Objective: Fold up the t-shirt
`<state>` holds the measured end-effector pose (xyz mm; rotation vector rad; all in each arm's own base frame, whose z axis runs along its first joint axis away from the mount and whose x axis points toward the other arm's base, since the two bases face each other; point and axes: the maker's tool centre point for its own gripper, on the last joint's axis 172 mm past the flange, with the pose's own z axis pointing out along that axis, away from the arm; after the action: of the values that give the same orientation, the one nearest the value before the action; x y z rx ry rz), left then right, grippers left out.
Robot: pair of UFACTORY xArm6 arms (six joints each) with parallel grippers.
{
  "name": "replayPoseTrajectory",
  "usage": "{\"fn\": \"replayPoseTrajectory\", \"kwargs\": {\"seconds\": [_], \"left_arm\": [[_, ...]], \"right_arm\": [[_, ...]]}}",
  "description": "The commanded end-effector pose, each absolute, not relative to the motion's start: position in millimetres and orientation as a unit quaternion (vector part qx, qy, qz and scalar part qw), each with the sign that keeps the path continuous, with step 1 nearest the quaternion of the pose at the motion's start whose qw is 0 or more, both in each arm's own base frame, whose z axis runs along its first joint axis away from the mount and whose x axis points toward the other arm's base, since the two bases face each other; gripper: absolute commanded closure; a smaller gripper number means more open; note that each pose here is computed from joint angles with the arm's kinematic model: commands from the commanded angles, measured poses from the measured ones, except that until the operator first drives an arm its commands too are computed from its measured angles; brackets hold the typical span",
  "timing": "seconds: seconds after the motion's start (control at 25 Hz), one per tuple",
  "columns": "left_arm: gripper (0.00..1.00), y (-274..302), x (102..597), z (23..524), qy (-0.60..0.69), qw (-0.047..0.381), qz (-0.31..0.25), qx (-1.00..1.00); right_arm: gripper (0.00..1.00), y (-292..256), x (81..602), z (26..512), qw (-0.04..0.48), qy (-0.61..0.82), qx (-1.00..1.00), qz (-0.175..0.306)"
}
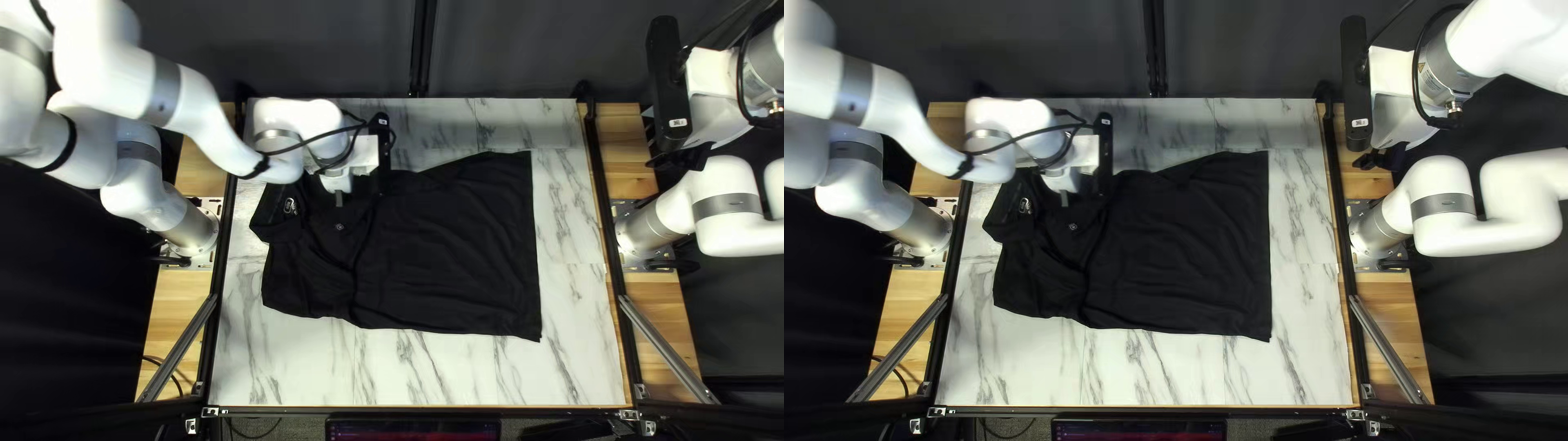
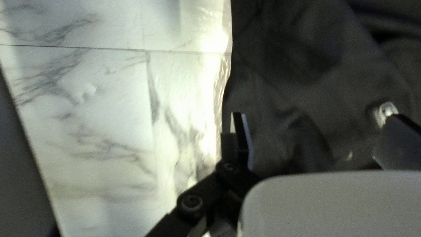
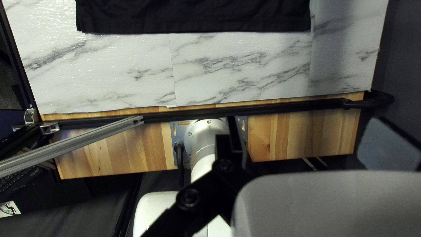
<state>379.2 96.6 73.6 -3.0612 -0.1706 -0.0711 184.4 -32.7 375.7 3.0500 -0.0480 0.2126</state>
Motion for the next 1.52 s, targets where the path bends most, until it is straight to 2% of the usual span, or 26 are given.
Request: {"fn": "replayPoseTrajectory", "kwargs": {"seconds": [0.04,0.4,0.88,1.0,1.2,1.36,1.52], "left_arm": [[0.0,95.5,398.9,61.5,-0.065,0.018,-0.035,-0.997],[0.0,82.4,420.3,45.2,-0.014,-0.023,-0.04,-0.999],[0.0,31.1,440.0,43.6,0.057,-0.06,-0.037,-0.996],[0.0,31.3,434.5,57.6,0.071,-0.056,-0.038,-0.995],[0.0,69.4,414.1,87.8,0.061,-0.02,-0.049,-0.997],[0.0,105.1,406.2,78.0,0.053,-0.001,-0.038,-0.998],[0.0,114.2,409.1,56.3,0.055,-0.006,-0.026,-0.998]], "right_arm": [[0.0,-32.7,184.4,375.7,0.042,-0.016,0.997,0.069],[0.0,-32.7,184.4,375.7,0.042,-0.016,0.997,0.069],[0.0,-32.7,184.4,375.7,0.042,-0.016,0.997,0.069],[0.0,-32.7,184.4,375.7,0.042,-0.016,0.997,0.069],[0.0,-32.7,184.4,375.7,0.042,-0.016,0.997,0.069],[0.0,-32.7,184.4,375.7,0.042,-0.016,0.997,0.069],[0.0,-32.7,184.4,375.7,0.042,-0.016,0.997,0.069]]}}
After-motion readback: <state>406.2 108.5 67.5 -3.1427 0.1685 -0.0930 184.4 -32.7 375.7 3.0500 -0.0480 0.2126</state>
